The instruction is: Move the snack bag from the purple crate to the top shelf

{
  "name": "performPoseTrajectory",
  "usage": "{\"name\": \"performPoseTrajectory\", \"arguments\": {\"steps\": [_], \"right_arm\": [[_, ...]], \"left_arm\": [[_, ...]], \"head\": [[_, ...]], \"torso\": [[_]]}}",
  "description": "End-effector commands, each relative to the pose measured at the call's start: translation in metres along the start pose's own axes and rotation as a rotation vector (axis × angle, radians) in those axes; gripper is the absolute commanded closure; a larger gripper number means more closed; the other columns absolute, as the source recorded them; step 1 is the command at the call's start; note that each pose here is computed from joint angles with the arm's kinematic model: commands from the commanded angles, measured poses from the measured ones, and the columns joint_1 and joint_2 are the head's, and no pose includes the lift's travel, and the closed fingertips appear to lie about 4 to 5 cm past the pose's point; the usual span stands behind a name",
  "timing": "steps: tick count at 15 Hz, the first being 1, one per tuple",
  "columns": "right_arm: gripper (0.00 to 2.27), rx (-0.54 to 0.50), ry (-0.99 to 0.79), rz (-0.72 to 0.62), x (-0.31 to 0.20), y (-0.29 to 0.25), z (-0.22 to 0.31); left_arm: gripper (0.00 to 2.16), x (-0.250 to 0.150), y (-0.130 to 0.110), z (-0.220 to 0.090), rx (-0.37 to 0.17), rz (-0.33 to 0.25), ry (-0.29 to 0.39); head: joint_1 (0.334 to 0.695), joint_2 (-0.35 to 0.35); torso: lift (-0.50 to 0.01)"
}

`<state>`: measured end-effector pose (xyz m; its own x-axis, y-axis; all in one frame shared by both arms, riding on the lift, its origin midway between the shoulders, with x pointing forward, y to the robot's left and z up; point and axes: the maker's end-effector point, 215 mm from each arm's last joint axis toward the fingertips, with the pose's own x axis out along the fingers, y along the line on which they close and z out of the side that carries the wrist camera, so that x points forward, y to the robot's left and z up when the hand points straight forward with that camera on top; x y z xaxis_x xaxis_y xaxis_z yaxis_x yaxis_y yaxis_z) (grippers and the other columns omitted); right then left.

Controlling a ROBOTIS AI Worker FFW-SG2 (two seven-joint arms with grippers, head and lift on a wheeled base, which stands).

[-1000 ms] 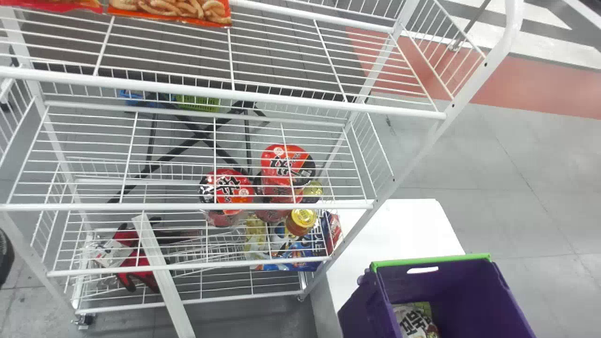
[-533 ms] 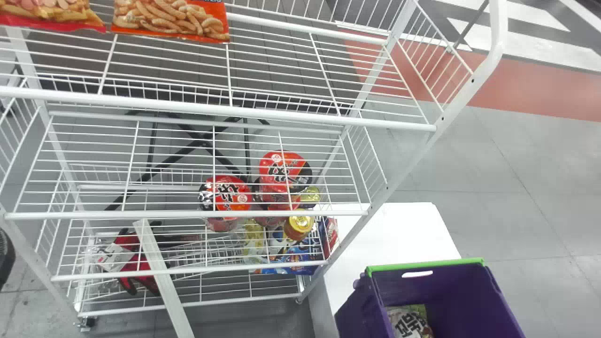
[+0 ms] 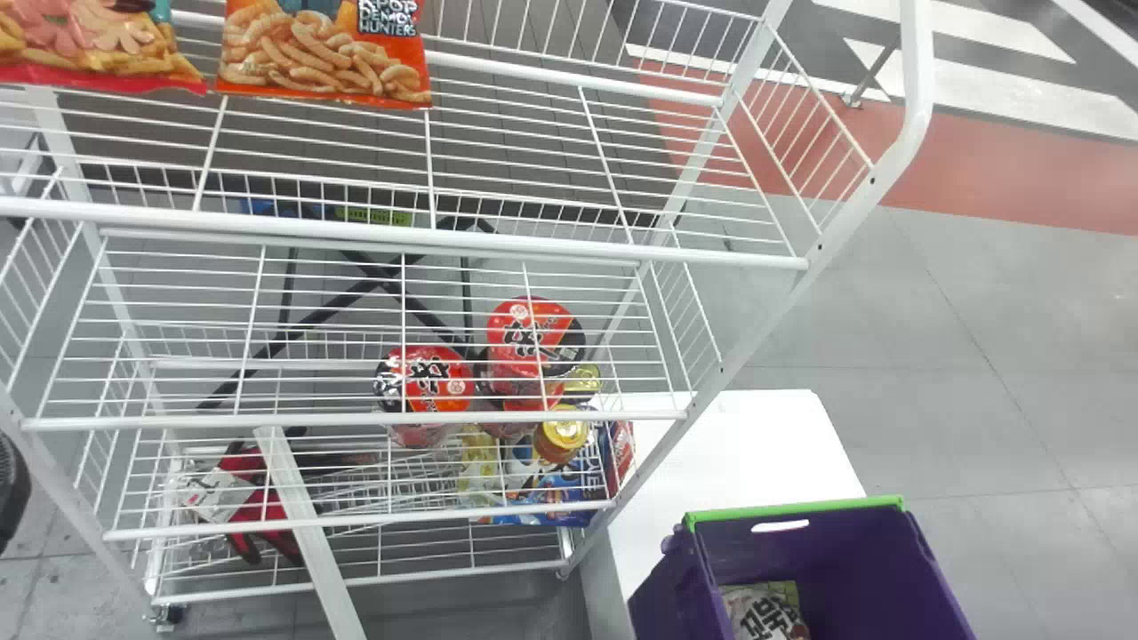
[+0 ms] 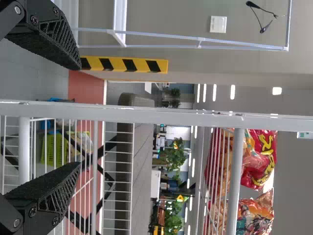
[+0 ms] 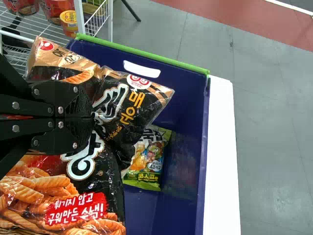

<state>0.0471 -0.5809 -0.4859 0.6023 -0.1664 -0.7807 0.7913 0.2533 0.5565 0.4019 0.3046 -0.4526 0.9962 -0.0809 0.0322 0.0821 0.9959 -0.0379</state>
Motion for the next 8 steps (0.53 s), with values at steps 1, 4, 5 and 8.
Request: {"name": "performPoseTrajectory", "arguments": {"steps": [1,4,5,8], "right_arm": [[2.25,0.007,0.004,-0.001,0.0002,-0.0016,-0.0043],[2.25,0.004,0.001,-0.001,-0.0008,-0.0009,-0.003],[2.25,0.004,0.001,0.0,-0.0008,-0.0006,-0.003],[2.25,0.001,0.002,0.003,-0.0002,0.0008,-0.0034]], "left_arm": [[0.13,-0.0002,-0.0004,0.0007,0.002,-0.002,-0.001],[0.13,-0.0006,0.0,0.001,0.004,-0.004,0.0],[0.13,-0.0003,0.0008,0.0018,0.006,-0.004,-0.001],[0.13,-0.0009,0.0011,0.004,0.008,-0.007,-0.004]], "head": [[0.695,-0.35],[0.695,-0.35],[0.695,-0.35],[0.695,-0.35]], "torso": [[-0.2],[-0.188],[-0.184],[-0.172]]}}
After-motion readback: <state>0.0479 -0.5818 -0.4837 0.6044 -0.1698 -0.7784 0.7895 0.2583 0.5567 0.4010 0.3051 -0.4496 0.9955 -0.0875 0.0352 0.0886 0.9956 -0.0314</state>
